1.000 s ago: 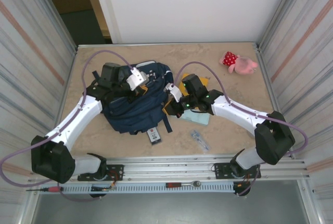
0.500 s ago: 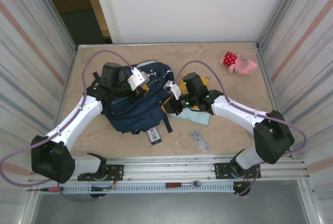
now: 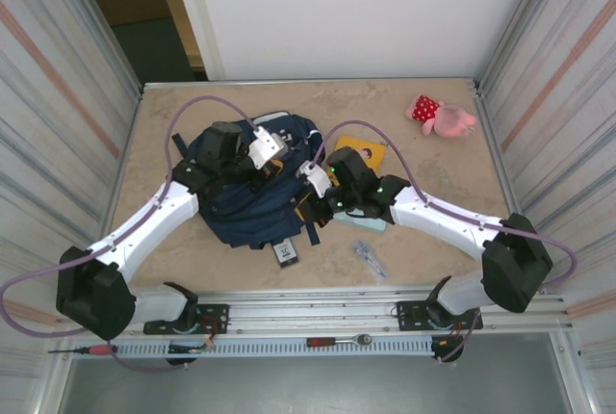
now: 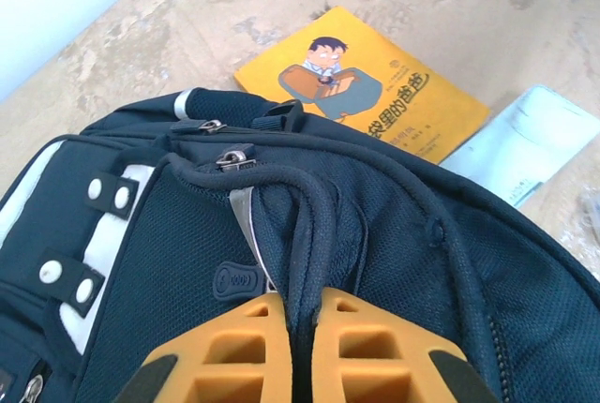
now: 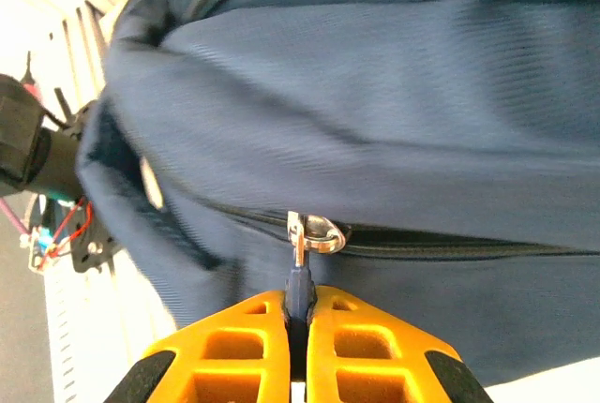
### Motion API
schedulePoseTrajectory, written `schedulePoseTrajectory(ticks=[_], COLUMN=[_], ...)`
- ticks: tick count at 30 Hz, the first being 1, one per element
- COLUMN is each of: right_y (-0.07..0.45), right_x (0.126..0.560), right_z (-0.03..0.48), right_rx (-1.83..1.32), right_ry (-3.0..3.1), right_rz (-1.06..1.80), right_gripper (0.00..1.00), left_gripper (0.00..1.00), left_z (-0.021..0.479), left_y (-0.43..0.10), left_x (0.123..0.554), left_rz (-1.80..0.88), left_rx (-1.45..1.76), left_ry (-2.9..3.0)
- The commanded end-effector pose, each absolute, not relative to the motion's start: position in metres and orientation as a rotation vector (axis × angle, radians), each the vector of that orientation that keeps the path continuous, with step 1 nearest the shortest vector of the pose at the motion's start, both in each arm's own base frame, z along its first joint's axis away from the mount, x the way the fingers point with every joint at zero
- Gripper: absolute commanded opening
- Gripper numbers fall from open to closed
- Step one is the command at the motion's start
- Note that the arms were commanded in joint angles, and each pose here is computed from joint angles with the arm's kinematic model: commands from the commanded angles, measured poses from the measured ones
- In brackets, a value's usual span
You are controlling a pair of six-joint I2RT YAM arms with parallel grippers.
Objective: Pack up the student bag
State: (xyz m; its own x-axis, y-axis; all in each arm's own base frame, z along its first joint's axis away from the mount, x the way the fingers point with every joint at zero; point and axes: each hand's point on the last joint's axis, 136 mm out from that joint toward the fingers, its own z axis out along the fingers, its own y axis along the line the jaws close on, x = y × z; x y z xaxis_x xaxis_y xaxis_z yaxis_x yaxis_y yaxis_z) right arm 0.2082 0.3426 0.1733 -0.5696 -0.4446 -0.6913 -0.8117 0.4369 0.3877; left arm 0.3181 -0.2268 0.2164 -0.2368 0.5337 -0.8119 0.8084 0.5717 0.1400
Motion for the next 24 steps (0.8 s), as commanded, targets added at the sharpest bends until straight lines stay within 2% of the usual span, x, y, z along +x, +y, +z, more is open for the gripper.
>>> schedulePoseTrajectory(ticks=[1,7,13,15,16,18,20,24], right_y=[0.354,0.387,0.405,0.402,0.399,0.386,0.366,0.323], right_x=[0.194,0.175,0.174,0.176,0.177,0.185,0.199,0.224], right_z=[0.199,0.201,0.192,0.195,0.199,0.207,0.215,0.218], right_rx=[-0.988,-0.966,-0.891,-0.864,-0.854,-0.773,-0.615,-0.215], right_ry=[2.184,2.216,2.278,2.289,2.291,2.319,2.367,2.463], right_rz=[0.971,0.981,1.024,1.029,1.036,1.046,1.075,1.177], right_gripper=[0.00,0.00,0.00,0.13,0.23,0.55,0.73,0.81], left_gripper=[0.00,0.00,0.00,0.00,0.00,0.00,0.00,0.00], left_z=[0.238,0.235,0.245,0.248,0.250,0.255,0.259,0.264], left_y=[-0.225,-0.239,-0.247,-0.248,-0.247,-0.244,-0.241,-0.241], left_x=[0.341,0.345,0.344,0.340,0.338,0.335,0.332,0.322], left_rz=[-0.294,-0.340,-0.379,-0.410,-0.441,-0.496,-0.551,-0.589], left_rx=[0.914,0.871,0.890,0.909,0.913,0.906,0.913,0.990], left_ry=[1.880,1.886,1.844,1.829,1.818,1.788,1.755,1.703])
